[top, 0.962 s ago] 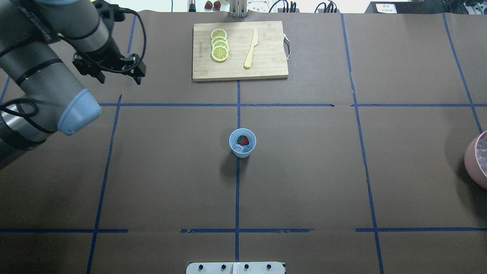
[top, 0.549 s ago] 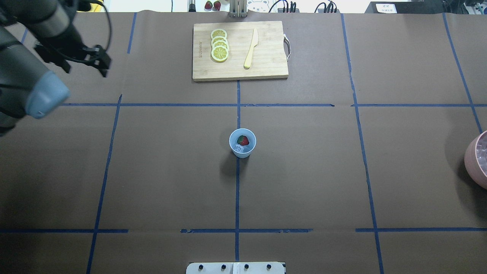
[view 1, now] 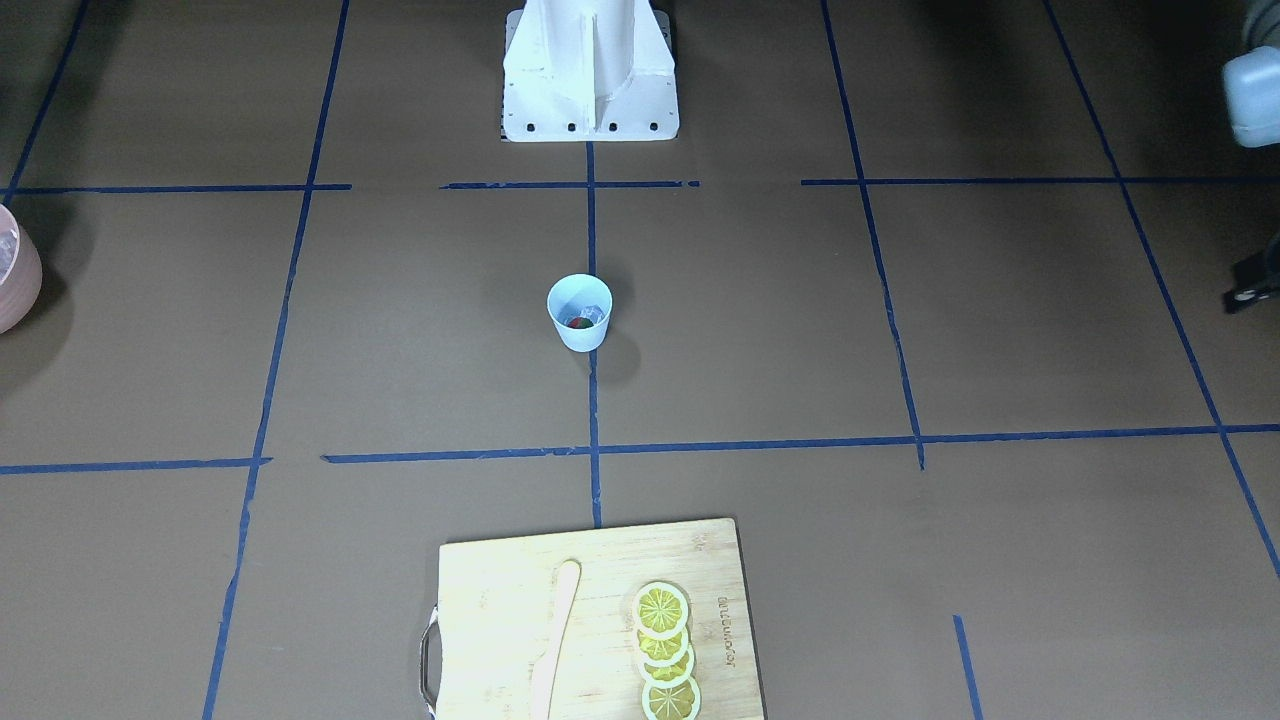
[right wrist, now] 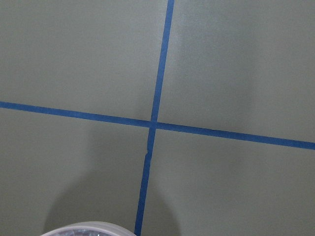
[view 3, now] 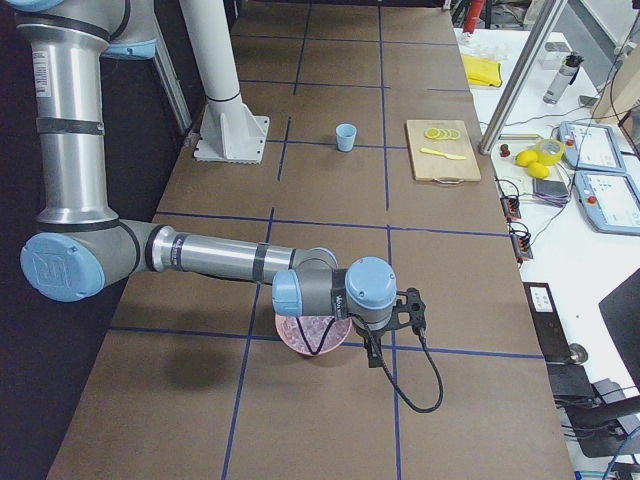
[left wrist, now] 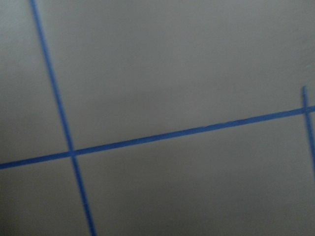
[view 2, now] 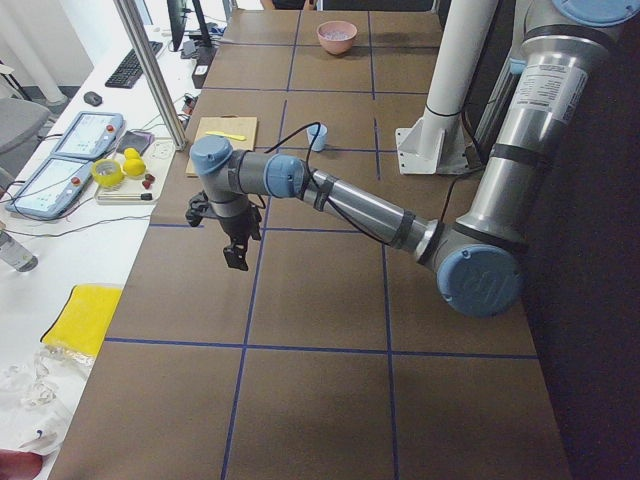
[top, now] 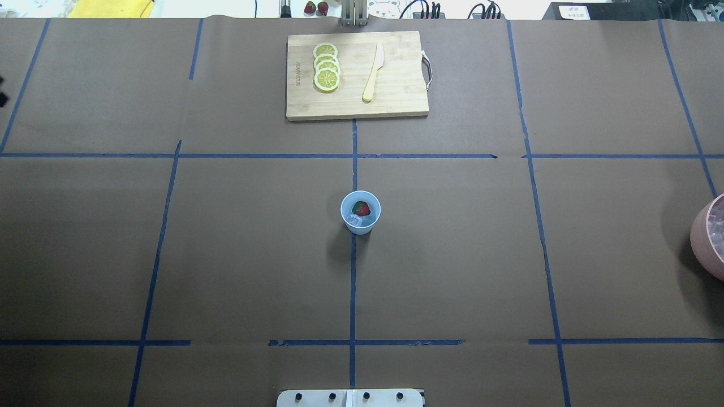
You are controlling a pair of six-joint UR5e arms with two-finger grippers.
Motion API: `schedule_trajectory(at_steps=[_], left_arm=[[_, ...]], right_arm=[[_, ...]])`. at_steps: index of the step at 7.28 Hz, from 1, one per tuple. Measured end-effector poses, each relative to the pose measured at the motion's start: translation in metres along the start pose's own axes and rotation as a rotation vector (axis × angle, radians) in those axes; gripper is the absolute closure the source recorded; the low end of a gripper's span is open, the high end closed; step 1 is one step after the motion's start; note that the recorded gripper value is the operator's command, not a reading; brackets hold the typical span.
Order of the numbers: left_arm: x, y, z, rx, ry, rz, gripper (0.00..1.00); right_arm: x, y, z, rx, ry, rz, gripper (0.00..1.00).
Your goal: Put ice and strawberries in cup
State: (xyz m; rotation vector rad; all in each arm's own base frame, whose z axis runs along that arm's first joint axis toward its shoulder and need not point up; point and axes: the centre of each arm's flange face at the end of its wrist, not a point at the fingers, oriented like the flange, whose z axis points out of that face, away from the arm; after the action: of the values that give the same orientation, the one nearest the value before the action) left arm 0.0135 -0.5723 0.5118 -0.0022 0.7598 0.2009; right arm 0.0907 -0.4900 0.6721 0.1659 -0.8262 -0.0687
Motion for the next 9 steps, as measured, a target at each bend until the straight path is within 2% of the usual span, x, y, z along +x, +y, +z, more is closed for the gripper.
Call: schedule_trajectory(at_steps=[2,4,9], left_arm=[[-0.067,0.046,0.022,-0.027,0.040,-0.031,0.00],[-0.103,0.072,0.035,-0.037,0.052,-0.069,0.00],[-0.127,0.092,0.039,-0.023,0.056,-0.113,0.00]], right_arm=[[-0.001,-0.001,-0.001,0.002,0.000,-0.002,0.01],[-0.001,-0.001,-0.001,0.003,0.000,-0.003,0.01],[-0.001,-0.001,-0.001,0.002,0.000,-0.003,0.01]])
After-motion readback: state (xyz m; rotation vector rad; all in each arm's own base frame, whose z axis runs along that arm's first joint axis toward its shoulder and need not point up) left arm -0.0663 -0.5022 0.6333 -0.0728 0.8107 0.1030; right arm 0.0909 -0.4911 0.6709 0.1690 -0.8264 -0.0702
